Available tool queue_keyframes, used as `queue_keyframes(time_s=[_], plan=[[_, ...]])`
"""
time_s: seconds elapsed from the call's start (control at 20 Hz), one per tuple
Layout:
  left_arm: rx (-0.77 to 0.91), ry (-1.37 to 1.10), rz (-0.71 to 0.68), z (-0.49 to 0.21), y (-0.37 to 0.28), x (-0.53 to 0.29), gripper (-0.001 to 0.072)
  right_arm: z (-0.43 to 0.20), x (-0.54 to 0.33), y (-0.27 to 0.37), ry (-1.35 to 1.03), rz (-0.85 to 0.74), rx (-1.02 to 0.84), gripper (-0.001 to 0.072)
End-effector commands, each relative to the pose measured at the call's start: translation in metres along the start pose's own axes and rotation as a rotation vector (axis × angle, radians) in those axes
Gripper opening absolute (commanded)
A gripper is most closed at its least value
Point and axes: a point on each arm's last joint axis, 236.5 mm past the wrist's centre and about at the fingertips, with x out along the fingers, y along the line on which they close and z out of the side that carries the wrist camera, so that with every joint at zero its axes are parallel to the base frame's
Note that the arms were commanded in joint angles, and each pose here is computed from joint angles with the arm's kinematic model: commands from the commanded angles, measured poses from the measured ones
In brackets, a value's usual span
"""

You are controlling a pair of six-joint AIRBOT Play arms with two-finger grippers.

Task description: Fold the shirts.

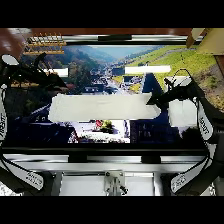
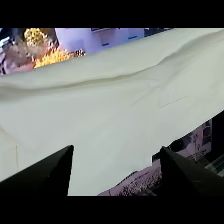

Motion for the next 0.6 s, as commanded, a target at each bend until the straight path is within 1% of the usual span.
queue_keyframes(time_s=[0.0,0.05,0.1,0.15,0.2,0.25,0.3,0.45,0.55], plan=[[0.001,-0.008,0.003,0.002,0.000,0.000,0.0593,-0.004,0.003,0.005,0.013,-0.033,-0.025,0.0236],[0.004,-0.007,0.002,0.002,-0.001,0.001,0.0591,-0.004,-0.001,0.007,0.005,-0.033,-0.024,0.0095],[0.007,-0.003,0.001,0.002,-0.003,0.003,0.0585,-0.002,-0.006,0.011,-0.008,-0.032,-0.025,0.0064],[0.014,0.003,-0.002,0.001,-0.007,0.006,0.0535,-0.001,-0.014,0.014,-0.023,-0.037,-0.040,0.0064],[0.022,0.011,-0.005,0.001,-0.011,0.009,0.0286,0.001,-0.024,0.021,-0.045,-0.037,-0.056,0.0063],[0.024,0.022,-0.011,0.000,-0.019,0.015,0.0064,0.004,-0.038,0.030,-0.078,-0.035,-0.074,0.0063],[0.034,0.030,-0.031,0.000,-0.029,0.023,0.0033,0.006,-0.053,0.039,-0.108,-0.033,-0.084,0.0063],[0.028,0.014,-0.151,0.009,-0.083,0.053,0.0028,-0.005,-0.093,0.066,-0.160,-0.023,-0.095,0.0062],[0.034,0.013,-0.160,0.011,-0.110,0.079,0.0028,-0.019,-0.118,0.081,-0.175,-0.017,-0.099,0.0062]])
